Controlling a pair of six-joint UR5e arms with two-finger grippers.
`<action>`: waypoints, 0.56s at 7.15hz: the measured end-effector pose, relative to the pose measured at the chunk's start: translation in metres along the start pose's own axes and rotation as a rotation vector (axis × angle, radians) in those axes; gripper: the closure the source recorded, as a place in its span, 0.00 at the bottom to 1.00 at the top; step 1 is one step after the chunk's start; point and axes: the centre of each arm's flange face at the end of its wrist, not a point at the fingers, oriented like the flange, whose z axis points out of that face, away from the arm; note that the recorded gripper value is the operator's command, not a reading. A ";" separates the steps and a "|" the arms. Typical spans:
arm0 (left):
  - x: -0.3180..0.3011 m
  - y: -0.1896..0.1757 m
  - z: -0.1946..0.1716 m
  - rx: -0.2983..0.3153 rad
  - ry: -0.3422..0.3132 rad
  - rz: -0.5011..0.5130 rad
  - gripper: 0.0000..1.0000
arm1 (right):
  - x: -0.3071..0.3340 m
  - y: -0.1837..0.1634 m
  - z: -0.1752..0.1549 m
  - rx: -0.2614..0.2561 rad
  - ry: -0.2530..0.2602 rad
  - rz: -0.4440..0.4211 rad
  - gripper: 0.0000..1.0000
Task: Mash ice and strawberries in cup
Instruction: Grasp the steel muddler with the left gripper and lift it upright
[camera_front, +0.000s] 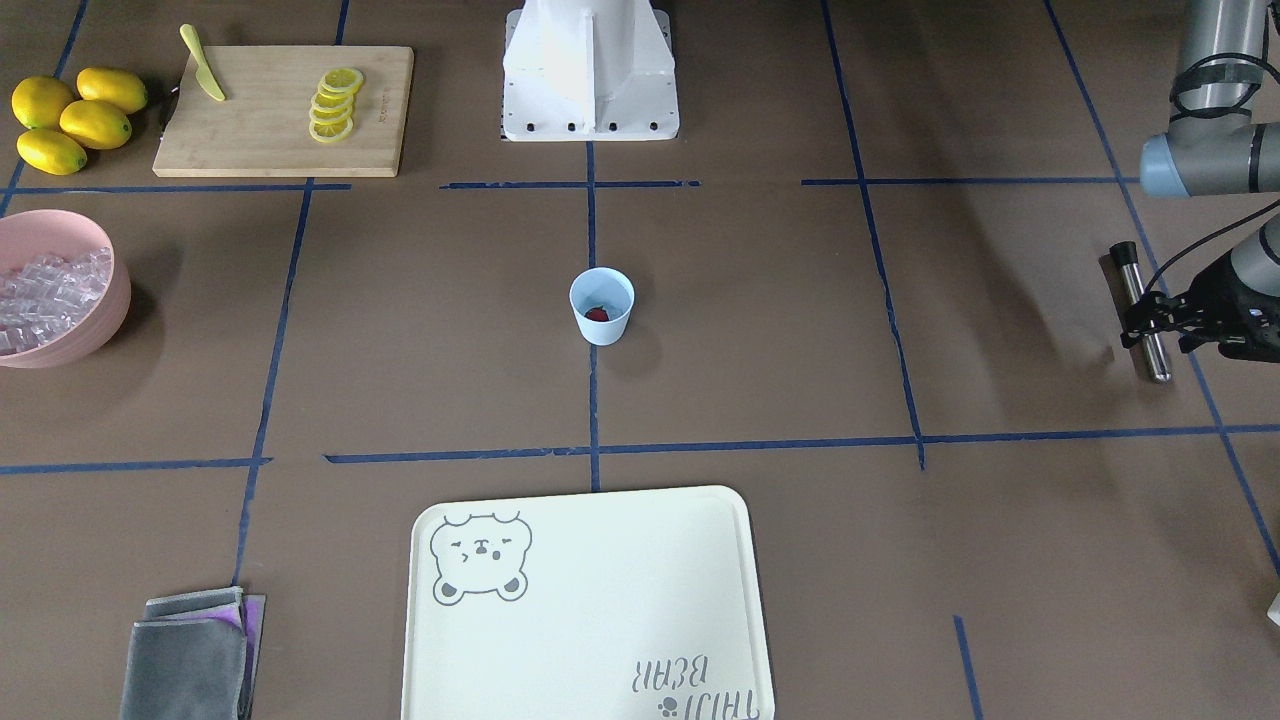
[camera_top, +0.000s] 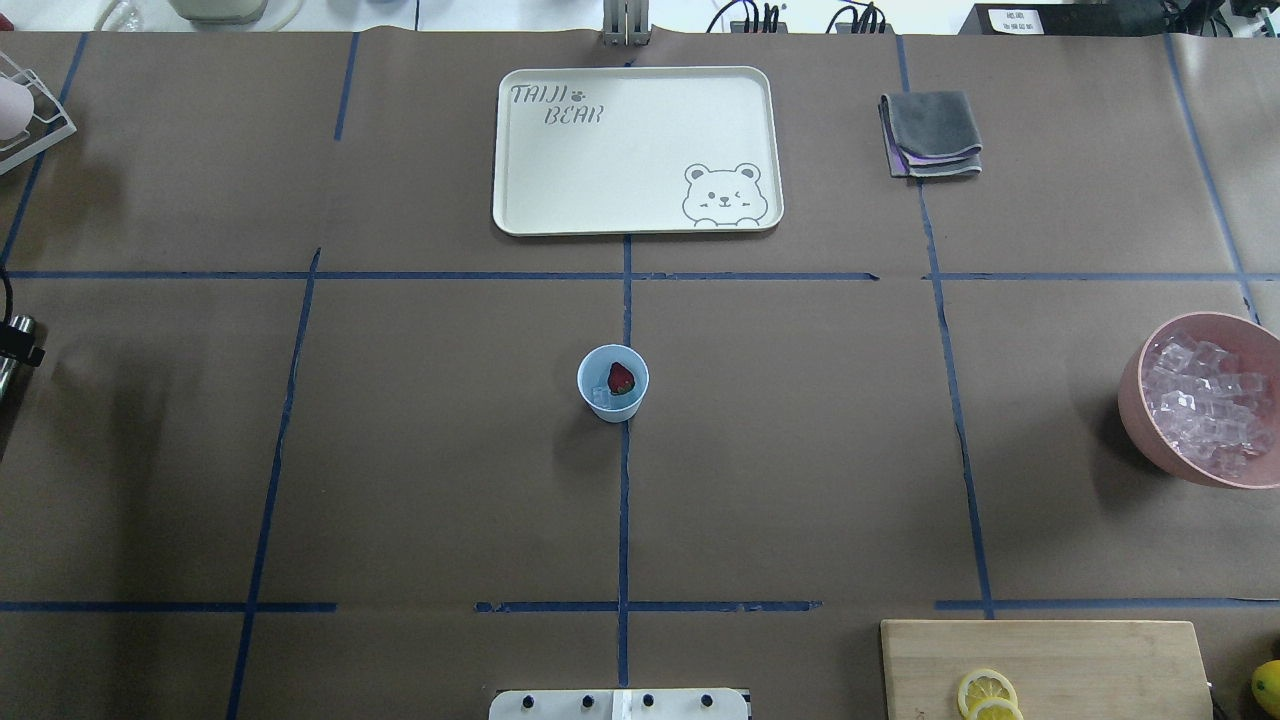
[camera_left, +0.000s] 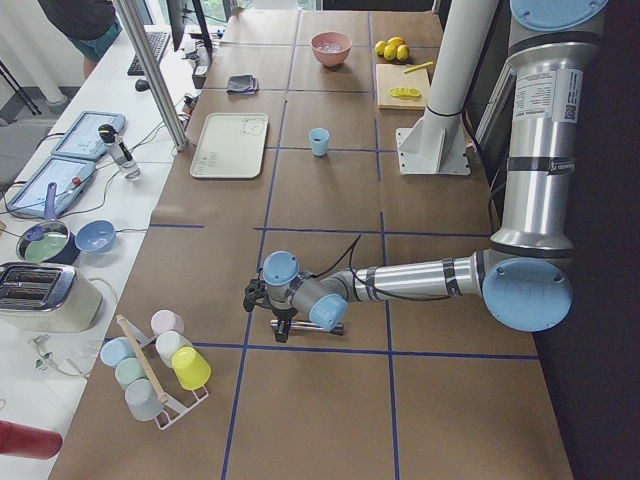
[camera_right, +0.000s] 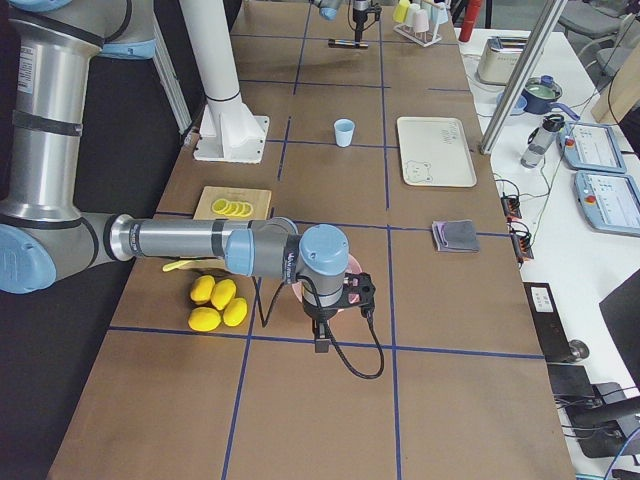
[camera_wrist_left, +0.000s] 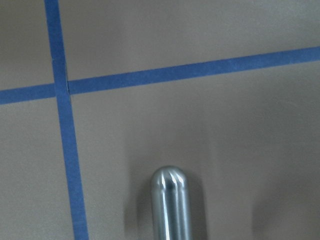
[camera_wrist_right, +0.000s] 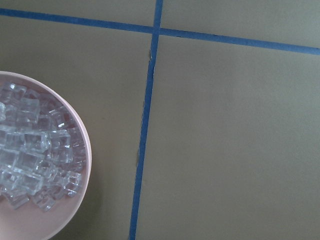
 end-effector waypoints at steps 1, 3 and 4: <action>0.000 0.000 0.000 -0.001 0.000 0.003 1.00 | 0.000 0.000 0.000 0.000 0.000 0.000 0.00; 0.003 -0.001 -0.002 0.002 0.004 0.014 1.00 | -0.001 0.000 0.000 0.001 -0.002 -0.001 0.00; 0.012 -0.005 -0.010 0.010 0.019 0.026 1.00 | -0.001 0.000 -0.001 0.002 -0.004 -0.001 0.00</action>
